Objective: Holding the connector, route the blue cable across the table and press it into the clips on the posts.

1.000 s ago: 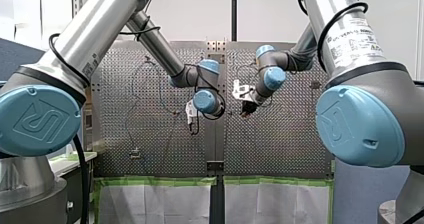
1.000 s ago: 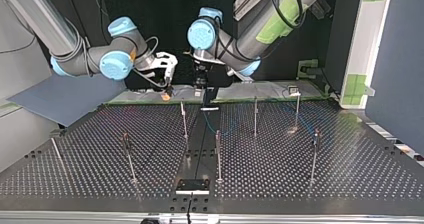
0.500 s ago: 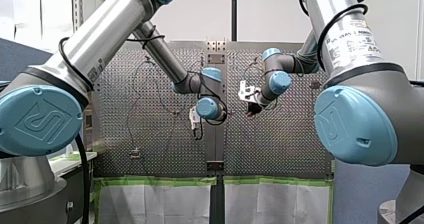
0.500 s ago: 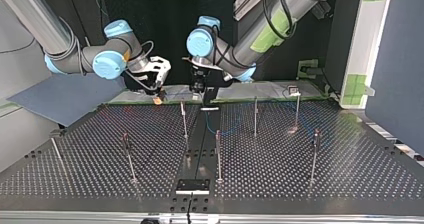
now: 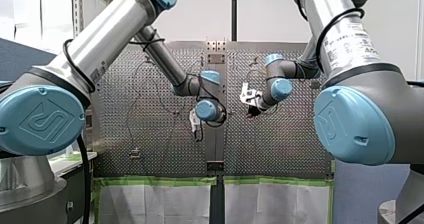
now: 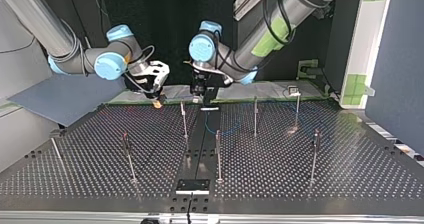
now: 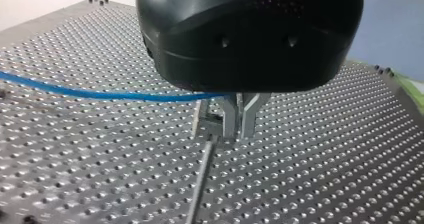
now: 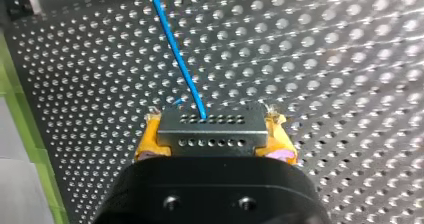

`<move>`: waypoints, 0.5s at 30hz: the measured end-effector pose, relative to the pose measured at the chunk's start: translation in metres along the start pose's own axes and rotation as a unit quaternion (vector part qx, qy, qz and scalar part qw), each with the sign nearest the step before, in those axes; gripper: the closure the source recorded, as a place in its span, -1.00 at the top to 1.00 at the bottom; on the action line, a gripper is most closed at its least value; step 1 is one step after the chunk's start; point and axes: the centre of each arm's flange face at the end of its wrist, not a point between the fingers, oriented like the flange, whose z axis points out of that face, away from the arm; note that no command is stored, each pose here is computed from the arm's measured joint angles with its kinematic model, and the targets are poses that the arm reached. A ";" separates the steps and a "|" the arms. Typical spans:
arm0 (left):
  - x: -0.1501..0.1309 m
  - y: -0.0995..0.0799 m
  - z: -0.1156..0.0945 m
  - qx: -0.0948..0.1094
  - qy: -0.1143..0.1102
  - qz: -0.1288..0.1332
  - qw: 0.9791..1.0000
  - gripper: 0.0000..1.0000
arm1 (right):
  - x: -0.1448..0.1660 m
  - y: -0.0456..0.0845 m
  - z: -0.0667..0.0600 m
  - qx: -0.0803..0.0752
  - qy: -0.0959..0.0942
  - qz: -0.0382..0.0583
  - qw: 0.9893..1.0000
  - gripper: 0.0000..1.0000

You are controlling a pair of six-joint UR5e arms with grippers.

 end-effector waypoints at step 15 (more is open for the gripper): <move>-0.008 0.013 0.025 -0.006 -0.018 -0.010 1.000 -0.80 | 0.001 0.010 0.007 0.003 0.015 0.010 1.000 -1.00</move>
